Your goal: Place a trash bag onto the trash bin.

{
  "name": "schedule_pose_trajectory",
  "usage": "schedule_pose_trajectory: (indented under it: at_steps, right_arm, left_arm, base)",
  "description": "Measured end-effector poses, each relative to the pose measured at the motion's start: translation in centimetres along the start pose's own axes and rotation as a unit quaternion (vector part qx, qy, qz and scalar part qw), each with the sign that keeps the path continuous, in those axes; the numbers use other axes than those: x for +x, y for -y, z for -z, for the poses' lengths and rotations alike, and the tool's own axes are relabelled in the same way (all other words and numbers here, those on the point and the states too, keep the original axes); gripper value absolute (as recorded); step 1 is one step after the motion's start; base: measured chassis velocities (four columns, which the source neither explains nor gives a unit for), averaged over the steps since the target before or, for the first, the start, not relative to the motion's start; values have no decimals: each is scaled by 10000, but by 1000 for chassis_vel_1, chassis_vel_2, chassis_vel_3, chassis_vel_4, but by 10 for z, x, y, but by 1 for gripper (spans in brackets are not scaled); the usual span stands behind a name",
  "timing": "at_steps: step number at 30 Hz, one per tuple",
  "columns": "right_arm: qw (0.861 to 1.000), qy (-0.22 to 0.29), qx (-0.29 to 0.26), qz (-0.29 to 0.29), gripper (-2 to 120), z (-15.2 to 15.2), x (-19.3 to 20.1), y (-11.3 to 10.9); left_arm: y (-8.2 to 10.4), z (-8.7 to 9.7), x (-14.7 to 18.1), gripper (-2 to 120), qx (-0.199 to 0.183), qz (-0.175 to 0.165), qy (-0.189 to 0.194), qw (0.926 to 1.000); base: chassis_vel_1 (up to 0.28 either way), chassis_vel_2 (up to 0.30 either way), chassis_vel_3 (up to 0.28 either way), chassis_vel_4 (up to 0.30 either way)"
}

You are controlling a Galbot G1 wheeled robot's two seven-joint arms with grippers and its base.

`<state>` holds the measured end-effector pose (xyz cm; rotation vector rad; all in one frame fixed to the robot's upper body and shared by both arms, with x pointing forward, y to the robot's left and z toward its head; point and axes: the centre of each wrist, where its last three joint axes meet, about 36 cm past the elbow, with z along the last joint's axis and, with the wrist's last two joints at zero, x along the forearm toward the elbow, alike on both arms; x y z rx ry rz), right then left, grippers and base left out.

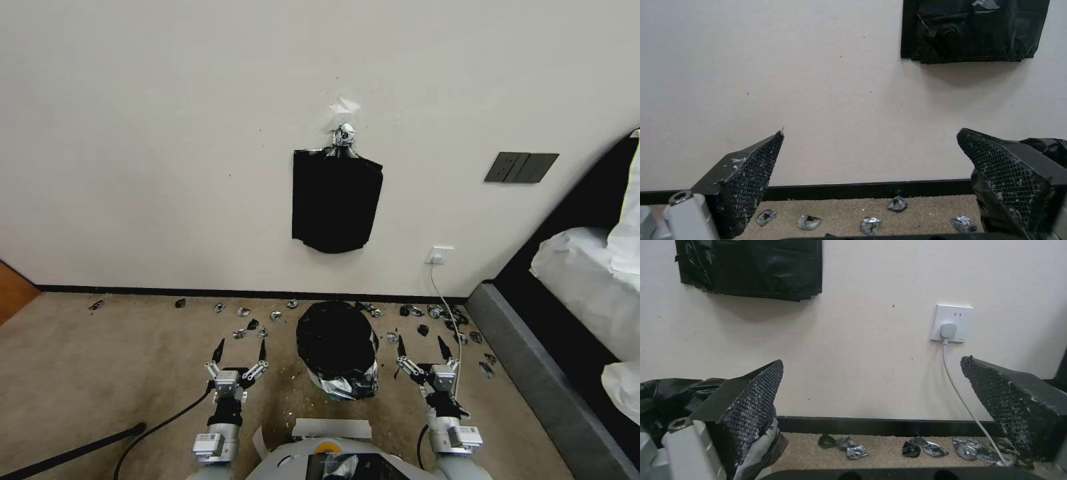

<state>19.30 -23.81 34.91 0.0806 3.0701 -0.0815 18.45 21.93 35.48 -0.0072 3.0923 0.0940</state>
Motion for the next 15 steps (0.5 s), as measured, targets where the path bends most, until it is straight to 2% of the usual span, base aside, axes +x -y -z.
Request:
schedule_pose_trajectory:
  at_steps: [15]
  right_arm:
    - [10000, -1, -7, -1, 100, 0, 0, 0]
  left_arm:
    - [0, 0, 0, 100, 7, 2, -5, 10000]
  base:
    - [0, 0, 0, 0]
